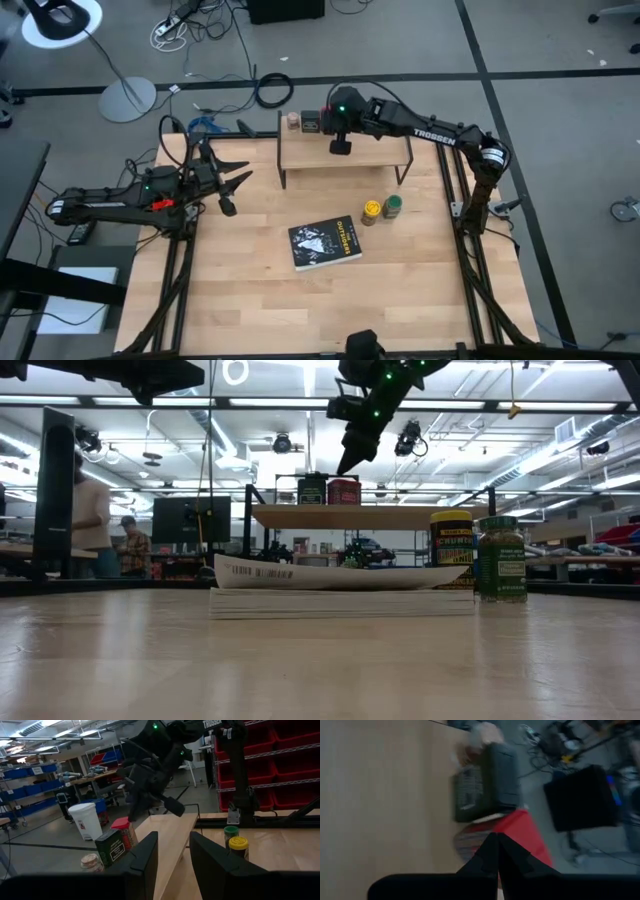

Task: Shelf spices
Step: Put the red seasoning on the shelf

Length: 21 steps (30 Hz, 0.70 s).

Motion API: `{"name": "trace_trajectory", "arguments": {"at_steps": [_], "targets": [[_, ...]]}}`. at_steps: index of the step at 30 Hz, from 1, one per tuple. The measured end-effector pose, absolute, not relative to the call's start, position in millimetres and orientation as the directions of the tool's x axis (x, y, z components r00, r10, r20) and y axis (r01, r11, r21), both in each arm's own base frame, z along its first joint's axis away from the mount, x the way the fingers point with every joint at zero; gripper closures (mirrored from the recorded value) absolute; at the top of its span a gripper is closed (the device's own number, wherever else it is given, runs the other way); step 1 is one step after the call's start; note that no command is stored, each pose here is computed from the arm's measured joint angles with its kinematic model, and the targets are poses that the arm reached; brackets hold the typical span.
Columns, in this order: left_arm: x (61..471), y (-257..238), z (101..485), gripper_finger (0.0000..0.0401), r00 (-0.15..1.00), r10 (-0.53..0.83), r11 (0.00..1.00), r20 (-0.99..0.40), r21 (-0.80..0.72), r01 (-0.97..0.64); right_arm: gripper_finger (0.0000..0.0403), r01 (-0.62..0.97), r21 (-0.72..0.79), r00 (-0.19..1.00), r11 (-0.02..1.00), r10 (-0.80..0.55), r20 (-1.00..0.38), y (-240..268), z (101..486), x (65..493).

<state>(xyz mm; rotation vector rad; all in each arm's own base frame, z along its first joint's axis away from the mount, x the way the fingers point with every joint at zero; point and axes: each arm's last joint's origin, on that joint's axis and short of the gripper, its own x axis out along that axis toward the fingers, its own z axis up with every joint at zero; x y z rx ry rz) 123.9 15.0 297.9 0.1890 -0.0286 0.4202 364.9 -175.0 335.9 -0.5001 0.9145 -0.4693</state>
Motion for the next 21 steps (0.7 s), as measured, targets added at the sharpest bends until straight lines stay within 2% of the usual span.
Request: {"name": "trace_trajectory", "arguments": {"at_steps": [3,6,17,21], "targets": [[124.0,15.0,297.9,0.0284,0.913,0.403,0.896,0.067,0.176,-0.408,0.0403,0.191,-0.625,0.53,0.757,-0.615,-0.583,-180.4,341.2,364.9],[123.9,15.0,297.9,0.0284,0.913,0.403,0.896,0.067,0.176,-0.408,0.0402,0.168,-0.612,0.581,0.773,-0.579,-0.572,-186.2,350.8,363.1],[124.1,15.1,295.1,0.0284,0.914,0.404,0.896,0.039,0.188,-0.404,0.0401,0.148,-0.556,0.595,0.818,-0.523,-0.61,-183.2,398.5,345.4],[124.0,15.1,295.6,0.0284,0.914,0.404,0.896,0.045,0.185,-0.405,0.0381,0.165,-0.483,0.585,0.86,-0.48,-0.654,-198.8,410.6,324.5]]}}
